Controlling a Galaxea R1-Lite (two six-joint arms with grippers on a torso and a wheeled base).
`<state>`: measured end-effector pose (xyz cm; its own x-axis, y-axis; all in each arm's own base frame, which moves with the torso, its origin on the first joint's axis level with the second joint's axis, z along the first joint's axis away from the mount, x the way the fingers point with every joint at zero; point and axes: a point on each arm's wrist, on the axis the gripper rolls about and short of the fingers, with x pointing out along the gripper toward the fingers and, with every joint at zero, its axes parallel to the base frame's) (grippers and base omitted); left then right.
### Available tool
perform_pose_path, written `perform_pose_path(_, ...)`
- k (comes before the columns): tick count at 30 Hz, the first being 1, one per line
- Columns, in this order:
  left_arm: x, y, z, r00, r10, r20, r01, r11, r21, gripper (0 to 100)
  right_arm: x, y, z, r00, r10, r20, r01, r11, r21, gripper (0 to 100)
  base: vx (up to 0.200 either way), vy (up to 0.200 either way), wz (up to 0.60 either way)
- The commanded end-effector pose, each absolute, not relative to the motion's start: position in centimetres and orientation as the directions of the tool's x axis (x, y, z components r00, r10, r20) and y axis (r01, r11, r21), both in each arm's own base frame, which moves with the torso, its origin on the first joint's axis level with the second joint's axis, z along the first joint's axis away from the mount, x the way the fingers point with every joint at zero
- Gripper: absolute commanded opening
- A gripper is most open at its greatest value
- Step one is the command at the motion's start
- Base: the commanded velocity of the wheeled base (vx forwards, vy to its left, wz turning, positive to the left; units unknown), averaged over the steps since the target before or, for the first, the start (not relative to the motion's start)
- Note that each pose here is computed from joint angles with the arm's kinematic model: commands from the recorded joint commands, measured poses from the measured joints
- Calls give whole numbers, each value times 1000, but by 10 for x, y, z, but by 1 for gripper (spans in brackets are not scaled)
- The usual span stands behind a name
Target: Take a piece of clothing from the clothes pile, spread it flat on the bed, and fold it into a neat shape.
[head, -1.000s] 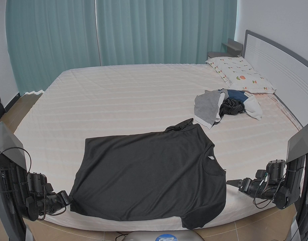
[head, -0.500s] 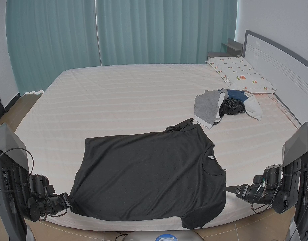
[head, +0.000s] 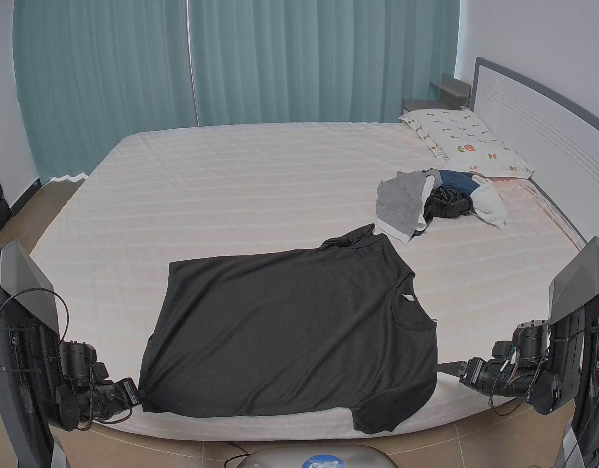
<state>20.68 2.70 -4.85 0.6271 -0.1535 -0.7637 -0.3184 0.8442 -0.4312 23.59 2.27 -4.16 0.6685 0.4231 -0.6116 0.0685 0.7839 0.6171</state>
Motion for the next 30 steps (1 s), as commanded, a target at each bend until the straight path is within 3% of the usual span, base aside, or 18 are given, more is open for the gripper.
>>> perform_pose_path(1,207,27,-51,621,-155,-769,-324,842,-431,100,237,23,-41,674,424,-606,63,783,618,100,0,0,0)
perform_pose_path(14,204,35,-45,639,-155,-753,-330,829,-451,100,237,23,-40,677,424,-601,63,781,621,100,0,0,0)
perform_pose_path(21,199,32,-64,577,-215,-788,-147,922,-359,100,237,23,-36,685,426,-591,54,779,624,100,0,0,0)
perform_pose_path(30,205,19,-71,562,-240,-792,-48,946,-321,100,237,23,-36,685,426,-591,54,779,624,100,0,0,0)
